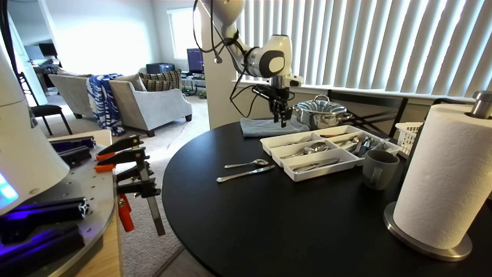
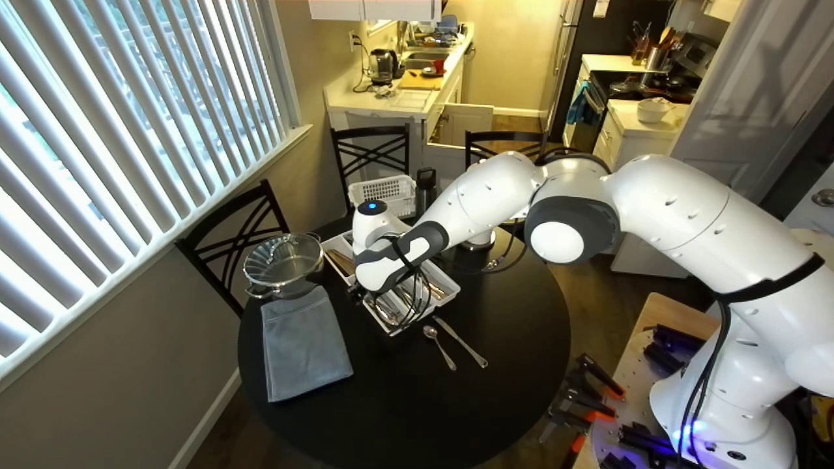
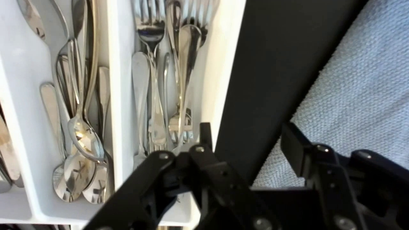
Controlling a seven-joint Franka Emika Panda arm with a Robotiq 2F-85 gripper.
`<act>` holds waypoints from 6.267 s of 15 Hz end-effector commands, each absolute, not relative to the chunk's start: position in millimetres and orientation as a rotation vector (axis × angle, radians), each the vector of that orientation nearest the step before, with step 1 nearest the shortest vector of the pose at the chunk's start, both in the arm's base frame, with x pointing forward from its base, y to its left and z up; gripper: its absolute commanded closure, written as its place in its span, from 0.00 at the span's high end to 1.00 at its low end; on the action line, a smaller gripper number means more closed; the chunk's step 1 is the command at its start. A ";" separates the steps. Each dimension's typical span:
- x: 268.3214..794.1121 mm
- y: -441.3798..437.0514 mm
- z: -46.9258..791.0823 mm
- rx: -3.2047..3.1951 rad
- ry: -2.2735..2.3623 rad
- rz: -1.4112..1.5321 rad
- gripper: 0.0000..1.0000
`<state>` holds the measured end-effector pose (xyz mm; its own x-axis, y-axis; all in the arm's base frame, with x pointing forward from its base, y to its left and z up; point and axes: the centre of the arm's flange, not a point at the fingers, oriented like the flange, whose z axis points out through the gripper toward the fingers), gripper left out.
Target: Put the kitchen utensils into the utensil organizer
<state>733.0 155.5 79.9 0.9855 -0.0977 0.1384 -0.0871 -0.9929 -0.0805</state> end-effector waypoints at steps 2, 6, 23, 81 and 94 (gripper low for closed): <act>661.7 172.4 135.3 -3.043 0.131 -0.142 0.94; 621.1 171.0 135.8 -2.982 0.220 -0.059 1.00; 546.5 106.2 13.5 -2.983 0.523 -0.002 1.00; 727.1 38.0 112.3 -2.975 0.460 -0.029 0.02; 750.7 25.9 28.0 -2.982 0.440 0.021 0.02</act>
<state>732.7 31.4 32.8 0.9487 -0.3136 -0.0390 -0.3160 -0.9405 -0.1252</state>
